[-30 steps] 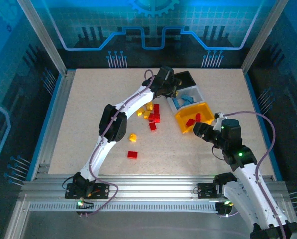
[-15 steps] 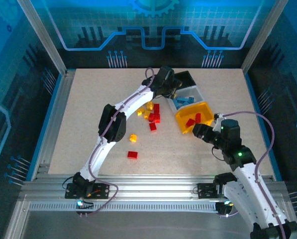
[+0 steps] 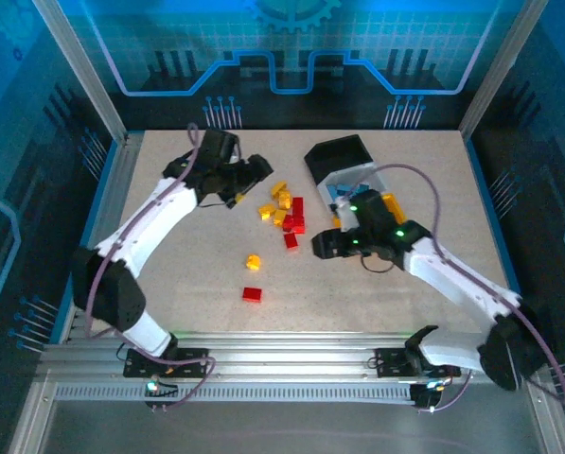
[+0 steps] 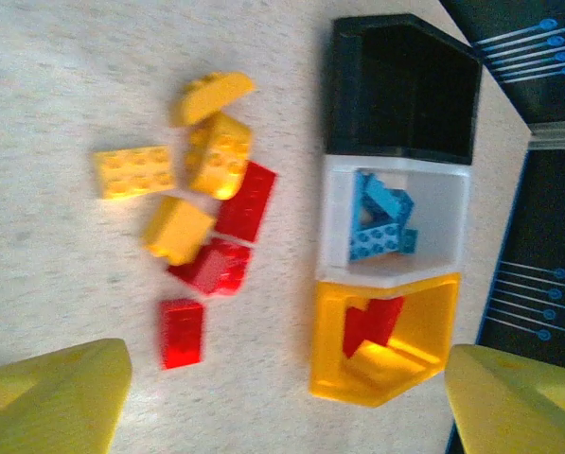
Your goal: Sort the legos into containers by color
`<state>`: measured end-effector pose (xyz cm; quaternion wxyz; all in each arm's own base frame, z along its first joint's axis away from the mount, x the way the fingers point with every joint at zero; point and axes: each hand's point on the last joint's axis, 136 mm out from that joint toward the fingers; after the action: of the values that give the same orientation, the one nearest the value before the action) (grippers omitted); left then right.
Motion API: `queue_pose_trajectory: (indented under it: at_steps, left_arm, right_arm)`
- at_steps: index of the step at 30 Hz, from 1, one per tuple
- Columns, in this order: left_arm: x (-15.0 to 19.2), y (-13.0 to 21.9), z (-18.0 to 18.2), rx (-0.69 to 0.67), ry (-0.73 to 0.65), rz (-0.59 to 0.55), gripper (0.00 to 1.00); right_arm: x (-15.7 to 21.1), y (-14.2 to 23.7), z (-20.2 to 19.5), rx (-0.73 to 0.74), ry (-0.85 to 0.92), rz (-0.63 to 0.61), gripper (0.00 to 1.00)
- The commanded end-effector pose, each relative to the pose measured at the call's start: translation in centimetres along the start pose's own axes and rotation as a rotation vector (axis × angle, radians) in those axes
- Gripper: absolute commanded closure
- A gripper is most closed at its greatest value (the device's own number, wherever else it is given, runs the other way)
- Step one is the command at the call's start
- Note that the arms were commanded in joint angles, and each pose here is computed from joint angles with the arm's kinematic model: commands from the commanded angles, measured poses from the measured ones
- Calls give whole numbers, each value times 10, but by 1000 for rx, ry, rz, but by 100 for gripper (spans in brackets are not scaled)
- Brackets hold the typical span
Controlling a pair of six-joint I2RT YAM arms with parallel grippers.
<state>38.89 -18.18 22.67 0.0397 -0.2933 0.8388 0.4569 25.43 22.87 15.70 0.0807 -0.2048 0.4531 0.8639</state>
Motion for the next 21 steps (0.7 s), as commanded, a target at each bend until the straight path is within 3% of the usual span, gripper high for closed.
queue_pose_trajectory:
  at_steps: [1,3,9,21]
  left_arm:
    - [32,23,36,-85,-127,89,6]
    - [39,39,53,-113,-125,89,1]
    - [50,81,97,-140,-49,32,1]
    - [70,109,132,-157,-21,27,1]
  right_arm:
    - [22,-24,49,-100,237,137,31]
    - [41,-44,77,-149,393,218,30]
    - [93,-97,123,-201,778,387,28]
    - [103,-160,113,-58,903,473,27]
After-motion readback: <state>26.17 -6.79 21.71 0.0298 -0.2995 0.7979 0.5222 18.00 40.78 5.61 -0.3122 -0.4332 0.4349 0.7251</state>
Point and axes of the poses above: each hand's point on the last joint's axis, 136 mm out from that joint toward the fingers, its own y axis back along the fingers, its own z axis along the line the jaws close on, x = y × z, and after that the axes turned 9 degrees about -y, right-handed
